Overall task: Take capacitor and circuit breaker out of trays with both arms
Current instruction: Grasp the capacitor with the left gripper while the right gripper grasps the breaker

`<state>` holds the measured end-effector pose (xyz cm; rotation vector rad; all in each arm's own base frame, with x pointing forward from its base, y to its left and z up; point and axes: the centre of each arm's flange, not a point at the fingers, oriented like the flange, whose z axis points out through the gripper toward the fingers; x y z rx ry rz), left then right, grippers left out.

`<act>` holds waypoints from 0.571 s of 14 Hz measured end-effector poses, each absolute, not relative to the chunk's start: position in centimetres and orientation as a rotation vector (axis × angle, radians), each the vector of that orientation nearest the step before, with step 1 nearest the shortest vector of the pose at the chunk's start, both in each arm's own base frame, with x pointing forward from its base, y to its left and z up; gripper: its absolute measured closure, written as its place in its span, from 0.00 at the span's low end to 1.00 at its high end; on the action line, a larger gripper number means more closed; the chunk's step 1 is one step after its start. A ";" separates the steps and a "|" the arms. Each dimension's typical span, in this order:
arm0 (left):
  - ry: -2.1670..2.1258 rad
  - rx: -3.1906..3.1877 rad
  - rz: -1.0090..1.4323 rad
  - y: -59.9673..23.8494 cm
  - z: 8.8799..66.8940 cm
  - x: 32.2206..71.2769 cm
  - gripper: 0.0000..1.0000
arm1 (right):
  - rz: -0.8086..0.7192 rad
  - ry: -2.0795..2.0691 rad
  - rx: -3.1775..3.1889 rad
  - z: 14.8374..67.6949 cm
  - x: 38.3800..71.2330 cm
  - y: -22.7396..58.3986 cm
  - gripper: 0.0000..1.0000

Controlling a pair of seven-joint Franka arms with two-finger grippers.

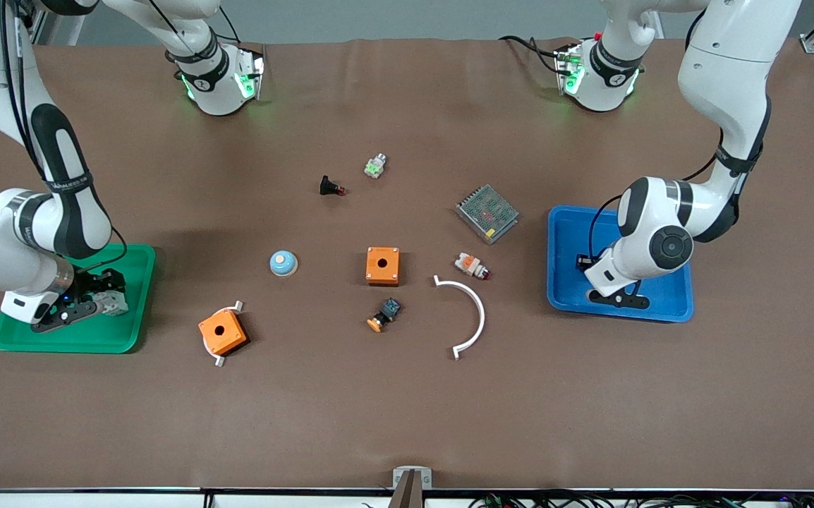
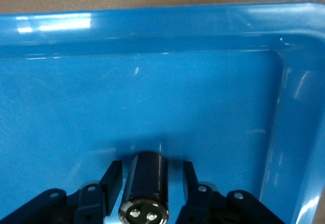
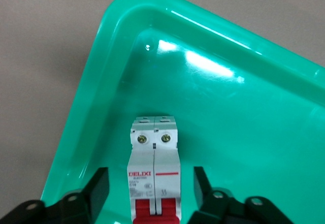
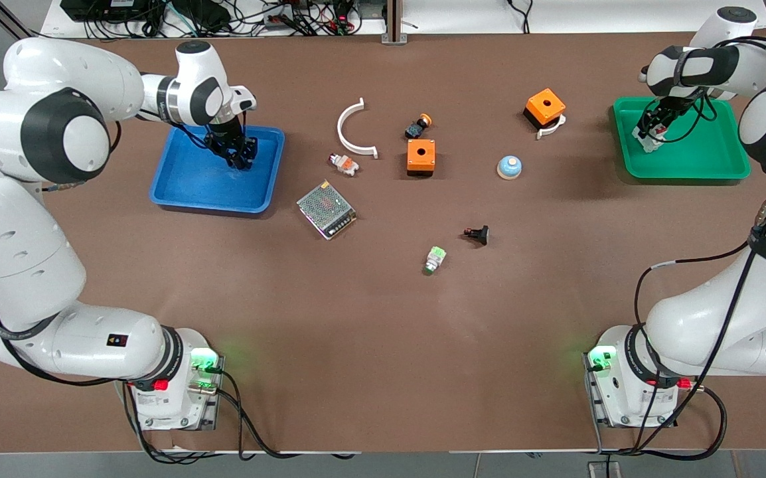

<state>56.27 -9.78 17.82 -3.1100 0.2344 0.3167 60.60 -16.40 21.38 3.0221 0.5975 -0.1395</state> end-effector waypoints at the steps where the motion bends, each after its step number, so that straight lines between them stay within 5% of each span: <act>1: 0.233 -3.110 0.313 -9.7 17.9 56.3 0.48 | -0.136 0.599 3.020 21.1 60.6 -16.4 0.30; 3: 0.232 -3.112 0.300 -9.8 18.2 56.5 0.67 | -0.135 0.605 3.019 21.0 60.7 -16.4 0.48; 4: 0.225 -3.115 0.280 -9.8 18.7 57.0 0.66 | -0.133 0.606 3.018 21.0 60.8 -16.4 0.59; 8: 0.182 -3.131 0.166 -11.1 23.7 60.4 0.66 | -0.129 0.620 3.017 21.4 61.3 -15.8 0.60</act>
